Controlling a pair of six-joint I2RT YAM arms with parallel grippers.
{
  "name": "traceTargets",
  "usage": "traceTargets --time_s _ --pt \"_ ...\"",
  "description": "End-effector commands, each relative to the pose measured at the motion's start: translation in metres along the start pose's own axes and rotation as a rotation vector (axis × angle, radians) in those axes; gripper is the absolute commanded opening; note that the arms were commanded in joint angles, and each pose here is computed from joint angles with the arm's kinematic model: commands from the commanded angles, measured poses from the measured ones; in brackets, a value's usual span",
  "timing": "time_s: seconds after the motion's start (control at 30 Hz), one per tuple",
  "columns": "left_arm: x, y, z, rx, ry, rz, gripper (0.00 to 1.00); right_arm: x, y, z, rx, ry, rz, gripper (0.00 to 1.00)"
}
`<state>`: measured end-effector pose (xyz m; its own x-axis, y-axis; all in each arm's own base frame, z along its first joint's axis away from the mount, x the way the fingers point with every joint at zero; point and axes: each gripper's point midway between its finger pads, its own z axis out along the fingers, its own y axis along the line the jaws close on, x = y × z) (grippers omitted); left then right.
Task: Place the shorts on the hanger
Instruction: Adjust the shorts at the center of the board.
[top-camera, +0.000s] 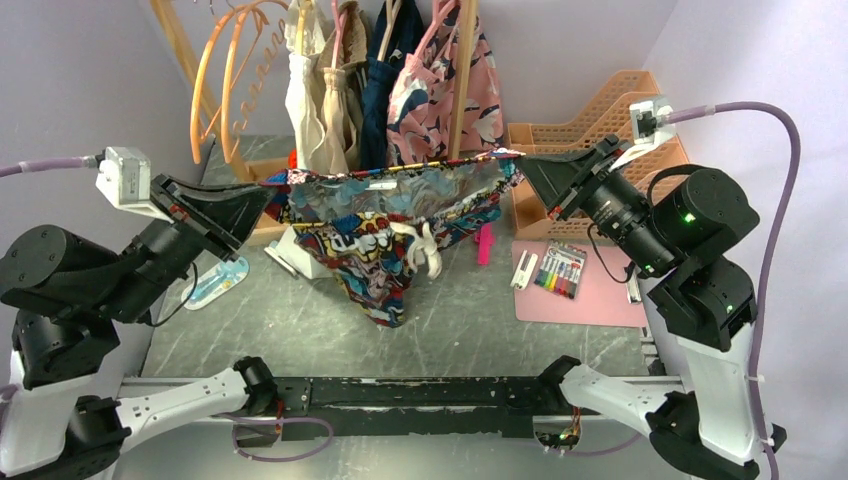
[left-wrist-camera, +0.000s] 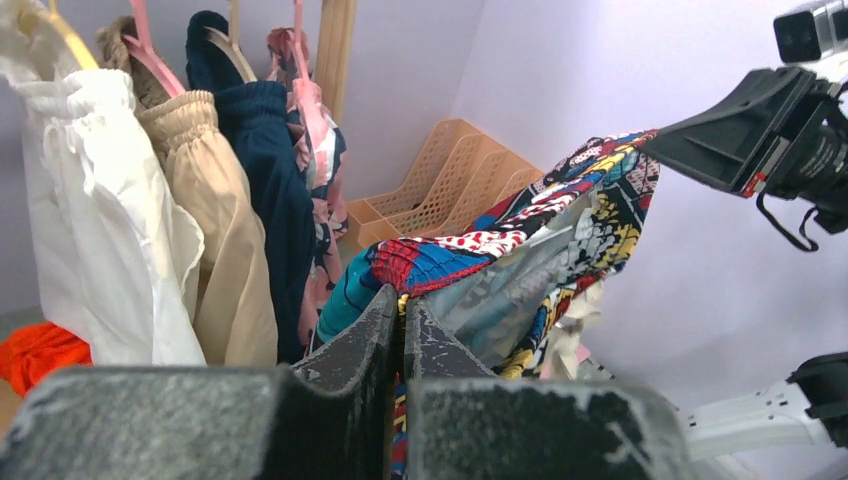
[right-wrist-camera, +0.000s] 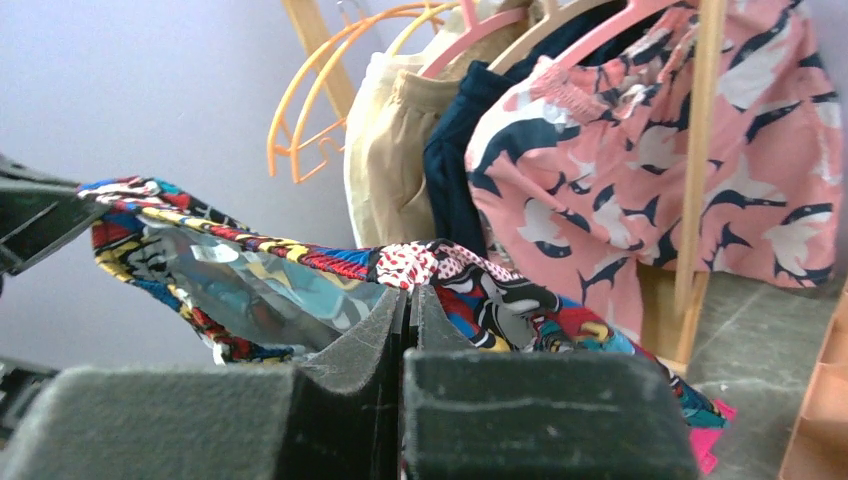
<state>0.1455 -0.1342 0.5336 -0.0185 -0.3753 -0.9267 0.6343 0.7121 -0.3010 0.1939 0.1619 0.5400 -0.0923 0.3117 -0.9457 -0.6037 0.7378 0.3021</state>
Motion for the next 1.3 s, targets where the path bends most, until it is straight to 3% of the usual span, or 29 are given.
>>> traceTargets --time_s 0.0,0.23,0.47,0.6,0.73,0.93,1.27 --pt "-0.021 -0.014 0.006 0.070 -0.047 0.081 0.07 -0.008 0.017 -0.003 -0.092 -0.028 0.006 0.00" --pt "-0.052 -0.040 0.018 0.159 -0.082 0.100 0.07 -0.032 0.038 -0.017 -0.186 -0.077 -0.003 0.00" --pt "-0.100 -0.074 -0.015 0.353 -0.199 0.095 0.07 -0.083 0.079 -0.065 -0.379 -0.249 -0.062 0.00" --pt "-0.089 -0.065 -0.020 0.325 -0.199 0.092 0.07 -0.078 0.071 -0.065 -0.344 -0.263 -0.058 0.00" --pt "-0.039 -0.044 0.003 0.226 -0.071 0.105 0.07 -0.035 0.027 -0.027 -0.138 -0.152 -0.011 0.00" --pt "0.066 0.004 0.042 -0.010 0.160 0.132 0.07 0.088 -0.055 0.018 0.212 0.096 0.086 0.00" --pt "0.251 0.052 0.057 -0.185 0.466 0.070 0.07 0.266 -0.111 0.019 0.380 0.352 0.225 0.00"
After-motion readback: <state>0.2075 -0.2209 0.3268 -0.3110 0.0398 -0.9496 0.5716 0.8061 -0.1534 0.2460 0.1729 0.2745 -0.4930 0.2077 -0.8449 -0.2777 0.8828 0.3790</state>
